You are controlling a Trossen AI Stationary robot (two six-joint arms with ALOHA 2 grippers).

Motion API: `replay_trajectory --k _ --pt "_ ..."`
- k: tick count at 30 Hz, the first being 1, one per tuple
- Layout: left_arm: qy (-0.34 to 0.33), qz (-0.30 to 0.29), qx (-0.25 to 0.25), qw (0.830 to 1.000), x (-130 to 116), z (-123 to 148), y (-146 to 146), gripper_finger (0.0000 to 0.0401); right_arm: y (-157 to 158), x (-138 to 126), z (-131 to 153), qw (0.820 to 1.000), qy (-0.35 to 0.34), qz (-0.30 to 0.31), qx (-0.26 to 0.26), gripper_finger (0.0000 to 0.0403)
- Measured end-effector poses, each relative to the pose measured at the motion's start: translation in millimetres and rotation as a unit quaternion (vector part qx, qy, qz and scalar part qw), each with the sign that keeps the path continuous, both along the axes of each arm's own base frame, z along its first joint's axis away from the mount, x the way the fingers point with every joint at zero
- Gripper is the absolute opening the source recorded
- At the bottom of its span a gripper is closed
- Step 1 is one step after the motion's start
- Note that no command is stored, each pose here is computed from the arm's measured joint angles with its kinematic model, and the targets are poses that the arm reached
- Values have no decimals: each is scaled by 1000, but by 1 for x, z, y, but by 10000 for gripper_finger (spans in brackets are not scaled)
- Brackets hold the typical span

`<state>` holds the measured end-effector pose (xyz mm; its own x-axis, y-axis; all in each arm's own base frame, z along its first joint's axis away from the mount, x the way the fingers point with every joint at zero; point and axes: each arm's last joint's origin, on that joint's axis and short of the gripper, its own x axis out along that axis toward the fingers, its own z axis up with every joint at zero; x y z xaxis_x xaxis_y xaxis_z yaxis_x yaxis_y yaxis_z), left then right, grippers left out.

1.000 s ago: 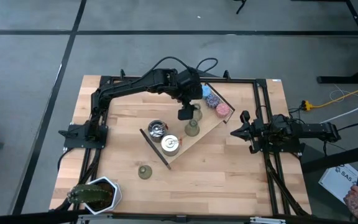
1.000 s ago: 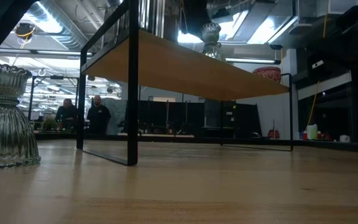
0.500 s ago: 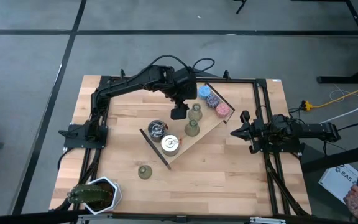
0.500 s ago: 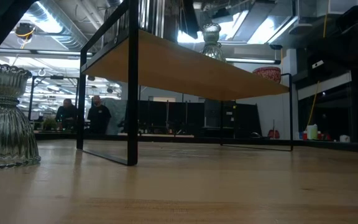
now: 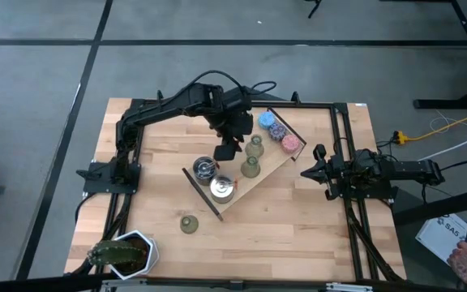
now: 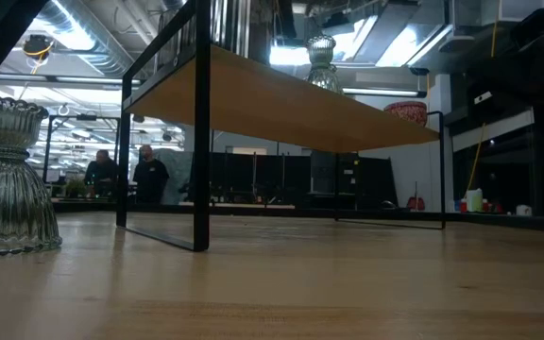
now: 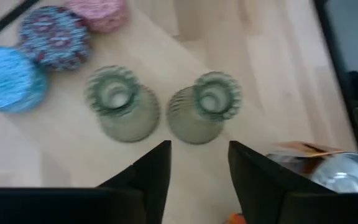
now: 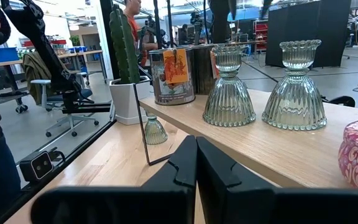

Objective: Pick & Place candle stick holders
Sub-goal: Adjust the transparent candle holder on the shelf

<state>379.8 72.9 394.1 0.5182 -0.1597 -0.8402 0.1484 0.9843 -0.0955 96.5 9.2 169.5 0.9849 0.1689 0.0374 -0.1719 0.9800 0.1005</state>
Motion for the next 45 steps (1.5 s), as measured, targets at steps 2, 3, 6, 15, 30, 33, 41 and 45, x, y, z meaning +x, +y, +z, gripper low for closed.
replay_trajectory --k 2,3,6,15,30,33,41,45 --pt "-4 -14 -16 1000 0 0 -2 140 0 0 0 1000 0 0 0 10" --pt "-6 -20 -20 1000 0 0 -3 132 0 0 0 1000 0 0 0 10" --pt "-9 -37 -14 999 1 0 -5 104 0 0 0 1000 0 0 0 10" --pt "-42 -56 5 997 6 3 -5 26 0 0 0 1000 0 0 0 10" --pt "-62 -91 8 994 19 -6 -29 2 0 0 0 1000 0 0 0 10" --pt "-65 -91 7 994 22 -10 -32 2 0 0 0 1000 0 0 0 10" --pt "-70 -91 4 993 29 -17 -32 2 0 0 0 1000 0 0 0 10" --pt "-68 -90 3 994 31 -20 -32 2 0 0 0 1000 0 0 0 10"
